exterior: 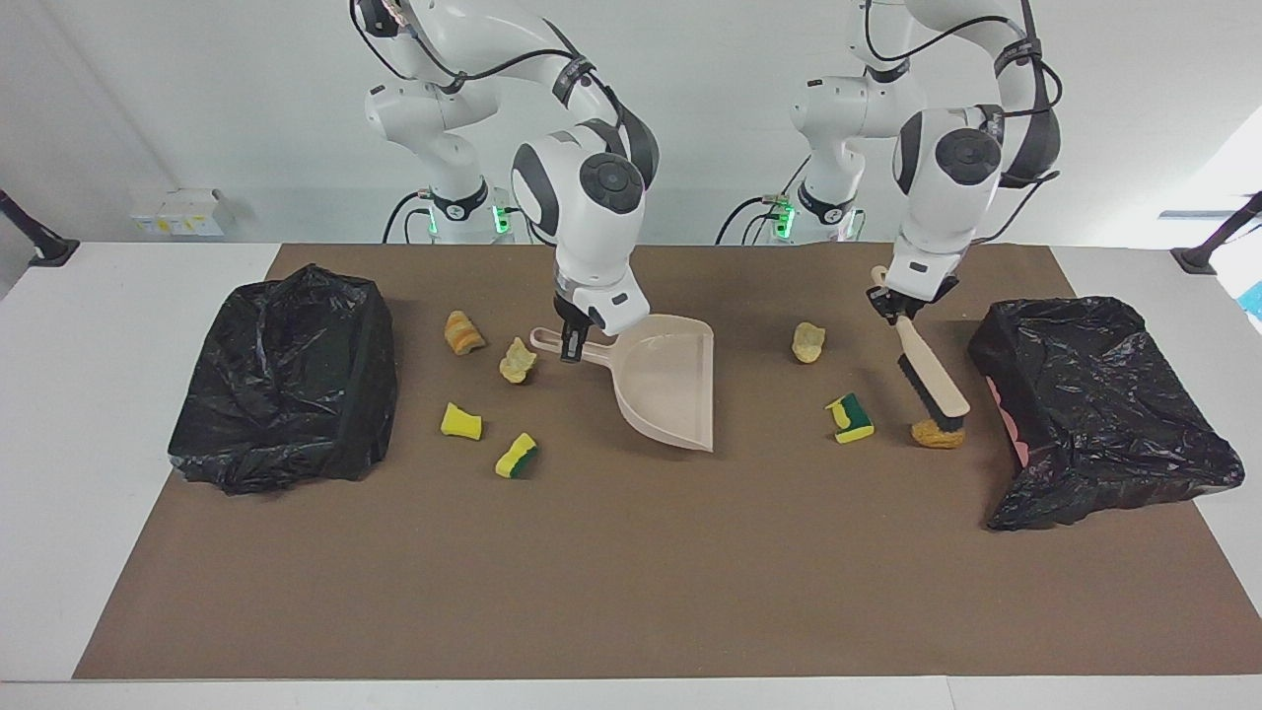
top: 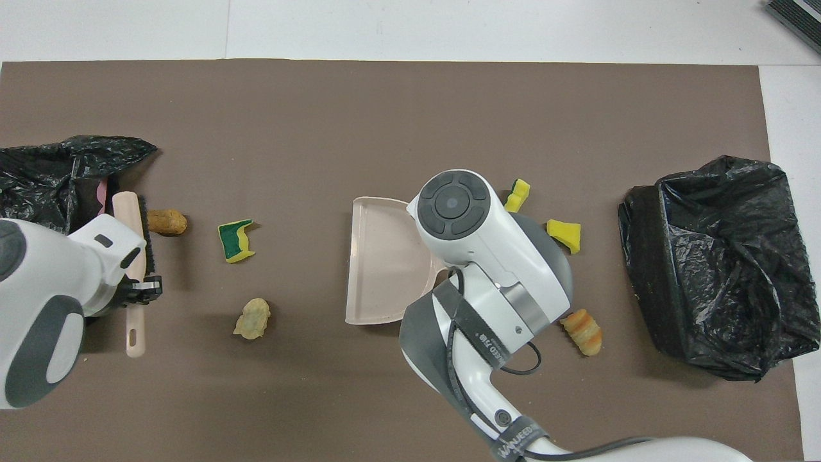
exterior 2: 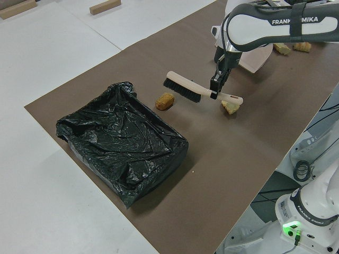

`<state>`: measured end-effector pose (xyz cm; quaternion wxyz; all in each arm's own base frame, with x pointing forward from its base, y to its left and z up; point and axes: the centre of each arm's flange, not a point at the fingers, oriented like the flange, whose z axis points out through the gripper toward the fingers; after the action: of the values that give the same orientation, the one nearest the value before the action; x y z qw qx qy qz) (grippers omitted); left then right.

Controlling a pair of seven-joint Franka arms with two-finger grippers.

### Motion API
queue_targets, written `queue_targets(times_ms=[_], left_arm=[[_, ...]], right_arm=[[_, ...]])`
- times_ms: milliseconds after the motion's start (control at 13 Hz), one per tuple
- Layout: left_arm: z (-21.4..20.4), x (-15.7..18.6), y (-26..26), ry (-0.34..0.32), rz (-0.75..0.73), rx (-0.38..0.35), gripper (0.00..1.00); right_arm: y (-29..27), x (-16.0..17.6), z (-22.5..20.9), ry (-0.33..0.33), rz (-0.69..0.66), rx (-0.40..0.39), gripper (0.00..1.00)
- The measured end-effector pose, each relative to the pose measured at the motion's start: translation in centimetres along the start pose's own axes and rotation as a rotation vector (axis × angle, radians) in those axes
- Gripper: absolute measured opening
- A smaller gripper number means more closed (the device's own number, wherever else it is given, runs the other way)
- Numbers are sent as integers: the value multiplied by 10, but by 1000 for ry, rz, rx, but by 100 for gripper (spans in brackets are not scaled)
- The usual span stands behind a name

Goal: Sweep and dump trash in bin
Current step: 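Lift the dustpan with the right gripper while the left gripper grasps the brush, then sweep scraps into the dustpan with the brush in the left gripper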

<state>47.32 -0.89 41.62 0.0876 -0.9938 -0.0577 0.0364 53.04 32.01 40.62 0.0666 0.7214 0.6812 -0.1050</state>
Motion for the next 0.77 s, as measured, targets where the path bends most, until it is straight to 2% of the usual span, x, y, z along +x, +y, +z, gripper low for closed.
queue_targets(times_ms=[230,537,767], left_arm=[[19,11,-46,-7,60,-14,26],[53,27,-13,8,157,-25,26],[51,24,31,21,309,-21,26]], right_arm=[[-10,21,8,-47,-57,-34,31],[-8,31,25,-80,-84,-45,31],[-6,32,29,-77,-86,-47,31]])
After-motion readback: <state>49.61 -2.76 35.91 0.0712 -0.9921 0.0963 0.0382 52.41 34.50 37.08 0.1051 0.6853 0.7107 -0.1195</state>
